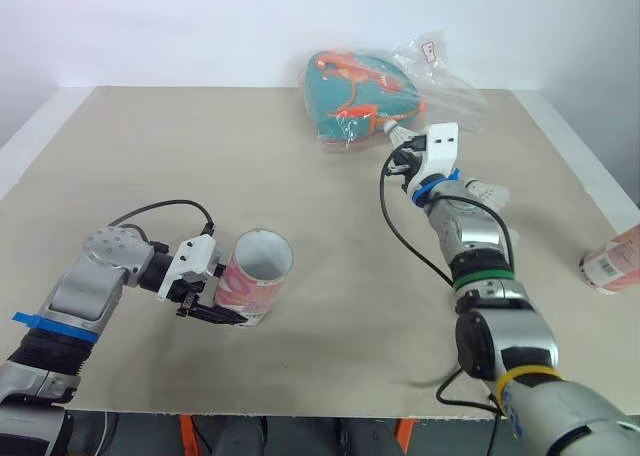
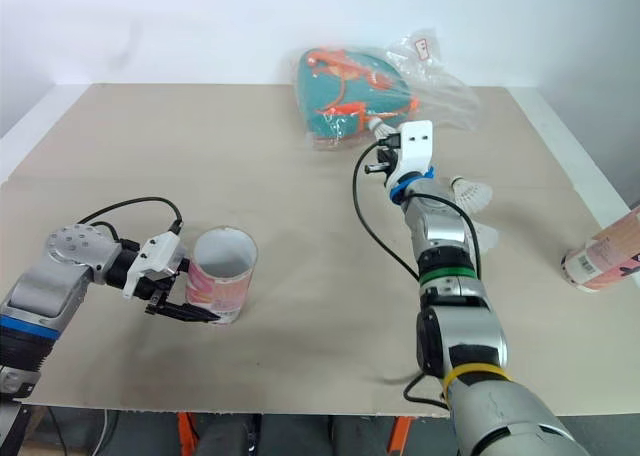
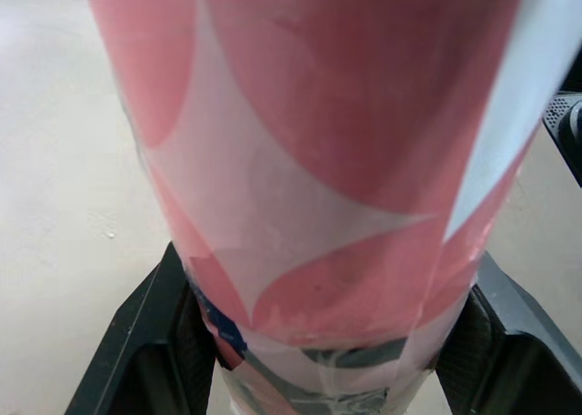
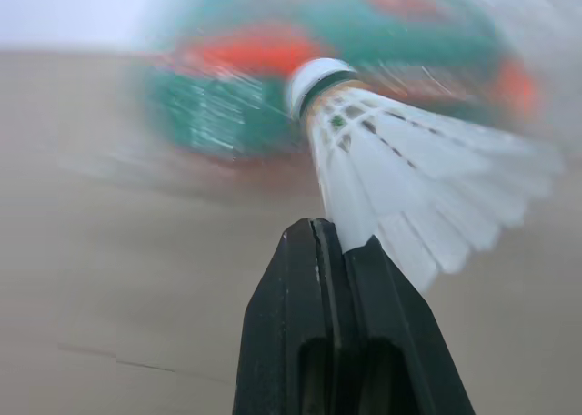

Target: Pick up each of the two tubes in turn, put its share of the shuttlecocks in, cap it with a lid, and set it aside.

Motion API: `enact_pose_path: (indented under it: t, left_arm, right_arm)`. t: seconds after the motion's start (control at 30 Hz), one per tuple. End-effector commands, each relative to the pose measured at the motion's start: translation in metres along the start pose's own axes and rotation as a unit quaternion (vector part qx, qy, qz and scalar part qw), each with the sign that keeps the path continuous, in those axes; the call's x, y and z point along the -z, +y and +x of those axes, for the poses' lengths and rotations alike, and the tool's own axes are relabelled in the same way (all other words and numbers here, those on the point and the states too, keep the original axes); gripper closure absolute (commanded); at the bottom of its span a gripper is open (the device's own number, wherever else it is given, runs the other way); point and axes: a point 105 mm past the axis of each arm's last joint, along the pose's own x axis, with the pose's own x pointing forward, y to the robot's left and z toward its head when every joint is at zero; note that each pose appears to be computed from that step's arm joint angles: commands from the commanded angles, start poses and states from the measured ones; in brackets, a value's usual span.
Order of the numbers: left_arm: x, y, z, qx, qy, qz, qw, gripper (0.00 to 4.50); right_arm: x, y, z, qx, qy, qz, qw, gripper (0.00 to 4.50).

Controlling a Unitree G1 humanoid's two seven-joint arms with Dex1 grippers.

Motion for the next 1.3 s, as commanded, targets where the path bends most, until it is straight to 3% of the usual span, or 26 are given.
enact_pose_path:
  t: [0.03, 0.2, 0.37, 0.57, 0.73, 0.97, 1.0, 1.07, 1.3]
  left_arm:
    - [0.005, -0.007, 0.007, 0.024, 0.008, -0.011, 1.0, 1.87]
    - [0.006, -0.008, 0.006, 0.032, 0.013, -0.017, 0.999, 1.87]
    - [0.008, -0.007, 0.005, 0.042, 0.02, -0.023, 0.999, 1.87]
    - [0.007, -0.003, 0.005, 0.048, 0.021, -0.025, 0.998, 1.87]
    - [0.007, 0.0, 0.005, 0.052, 0.021, -0.022, 0.998, 1.87]
    - [0.007, 0.003, 0.006, 0.053, 0.02, -0.02, 0.998, 1.87]
    - [0.007, 0.003, 0.006, 0.053, 0.019, -0.02, 0.998, 1.87]
    - [0.007, 0.003, 0.006, 0.052, 0.019, -0.02, 0.998, 1.87]
    - [0.008, 0.004, 0.005, 0.048, 0.017, -0.02, 0.999, 1.87]
  right_arm:
    - [-0.047, 0.065, -0.046, -0.23, -0.056, -0.047, 0.97, 4.47]
    - [-0.066, 0.11, -0.116, -0.42, -0.026, -0.115, 0.9, 4.47]
    - [-0.088, 0.135, -0.149, -0.522, -0.022, -0.18, 0.833, 4.47]
    - [-0.074, 0.146, -0.14, -0.544, 0.029, -0.276, 0.791, 4.47]
    - [-0.077, 0.155, -0.114, -0.531, 0.024, -0.332, 0.779, 4.47]
    - [-0.073, 0.167, -0.123, -0.589, 0.041, -0.357, 0.724, 4.47]
    - [-0.075, 0.168, -0.122, -0.59, 0.04, -0.358, 0.723, 3.99]
    - [-0.079, 0.169, -0.12, -0.595, 0.041, -0.354, 0.72, 3.65]
    - [-0.097, 0.174, -0.12, -0.609, 0.013, -0.332, 0.72, 0.57]
